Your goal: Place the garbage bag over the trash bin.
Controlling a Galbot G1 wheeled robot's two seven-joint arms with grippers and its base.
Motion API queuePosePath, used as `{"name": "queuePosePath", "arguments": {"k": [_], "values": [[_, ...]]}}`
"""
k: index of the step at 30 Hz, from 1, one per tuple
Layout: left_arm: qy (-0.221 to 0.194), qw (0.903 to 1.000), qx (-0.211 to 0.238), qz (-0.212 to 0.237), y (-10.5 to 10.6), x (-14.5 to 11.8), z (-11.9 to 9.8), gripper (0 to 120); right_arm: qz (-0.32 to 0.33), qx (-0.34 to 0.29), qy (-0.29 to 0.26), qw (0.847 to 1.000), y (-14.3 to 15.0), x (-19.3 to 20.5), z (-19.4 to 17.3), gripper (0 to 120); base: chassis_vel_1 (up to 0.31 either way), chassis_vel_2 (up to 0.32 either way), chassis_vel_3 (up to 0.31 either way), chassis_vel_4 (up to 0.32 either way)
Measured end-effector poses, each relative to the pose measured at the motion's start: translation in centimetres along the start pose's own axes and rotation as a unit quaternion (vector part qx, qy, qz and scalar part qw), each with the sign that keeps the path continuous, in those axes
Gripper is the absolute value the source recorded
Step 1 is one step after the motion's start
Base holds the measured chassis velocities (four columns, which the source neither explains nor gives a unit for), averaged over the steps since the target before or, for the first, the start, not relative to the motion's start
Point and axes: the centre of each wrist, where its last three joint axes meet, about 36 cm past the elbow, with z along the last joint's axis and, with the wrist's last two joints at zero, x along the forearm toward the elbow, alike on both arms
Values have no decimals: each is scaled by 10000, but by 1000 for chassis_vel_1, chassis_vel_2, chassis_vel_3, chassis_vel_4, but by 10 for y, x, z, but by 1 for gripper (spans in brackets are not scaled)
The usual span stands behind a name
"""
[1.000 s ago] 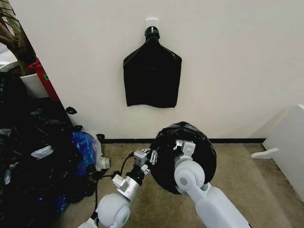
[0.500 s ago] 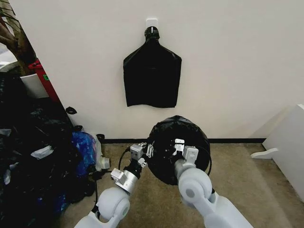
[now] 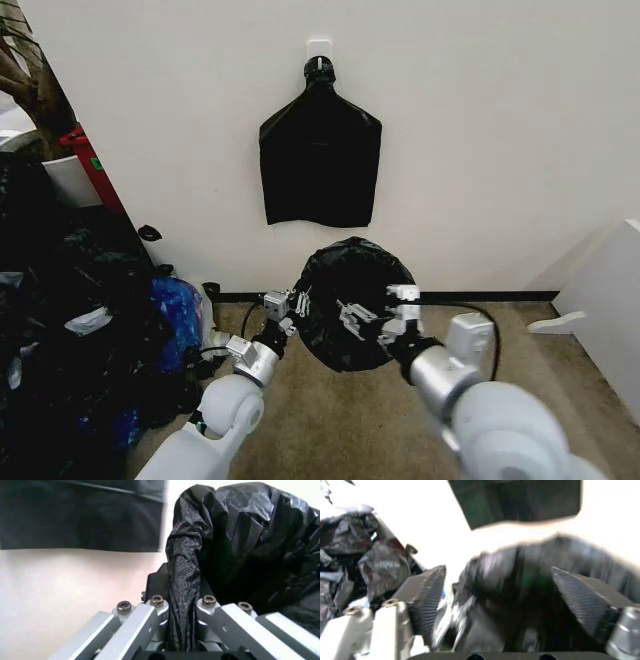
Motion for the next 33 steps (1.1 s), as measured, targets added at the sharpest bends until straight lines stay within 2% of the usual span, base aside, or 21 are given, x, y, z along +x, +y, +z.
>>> {"name": "queuePosePath", "arguments": {"k": [3, 4, 7, 8, 10, 11, 12, 13, 17, 22, 33], "values": [[-85, 9985, -139, 525, 7, 6, 4, 4, -132, 75, -376, 9992, -24, 12, -41, 92, 0, 0, 0, 0], [-85, 9985, -139, 525, 7, 6, 4, 4, -132, 75, -376, 9992, -24, 12, -41, 92, 0, 0, 0, 0], [-98, 9943, -346, 1003, 14, 14, 4, 4, -342, 4, -330, 9989, -54, 18, -70, 100, 0, 0, 0, 0], [-102, 9935, -386, 1069, 16, 16, 4, 4, -410, -72, -257, 9988, -62, 17, -75, 100, 0, 0, 0, 0], [-142, 9902, -538, 1281, 21, 20, 0, 4, -819, -567, 196, 9948, -106, 6, -88, 100, 0, 0, 0, 0], [-142, 9902, -538, 1281, 21, 20, 0, 4, -819, -567, 196, 9948, -106, 6, -88, 100, 0, 0, 0, 0], [-177, 9890, -586, 1343, 22, 21, -2, 4, -912, -764, 331, 9923, -121, 3, -90, 100, 0, 0, 0, 0], [-224, 9876, -633, 1419, 22, 23, -5, 4, -976, -1083, 538, 9879, -145, -4, -91, 100, 0, 0, 0, 0], [-343, 9838, -715, 1611, 18, 26, -20, 4, -814, -1346, 965, 9828, -191, -16, -78, 100, 0, 0, 0, 0], [-383, 9817, -777, 1698, 18, 26, -28, 4, -816, -1196, 1179, 9824, -209, -22, -68, 100, 0, 0, 0, 0], [-377, 9805, -814, 1749, 21, 24, -33, 4, -1093, -747, 1396, 9813, -208, -23, -60, 100, 0, 0, 0, 0]]}}
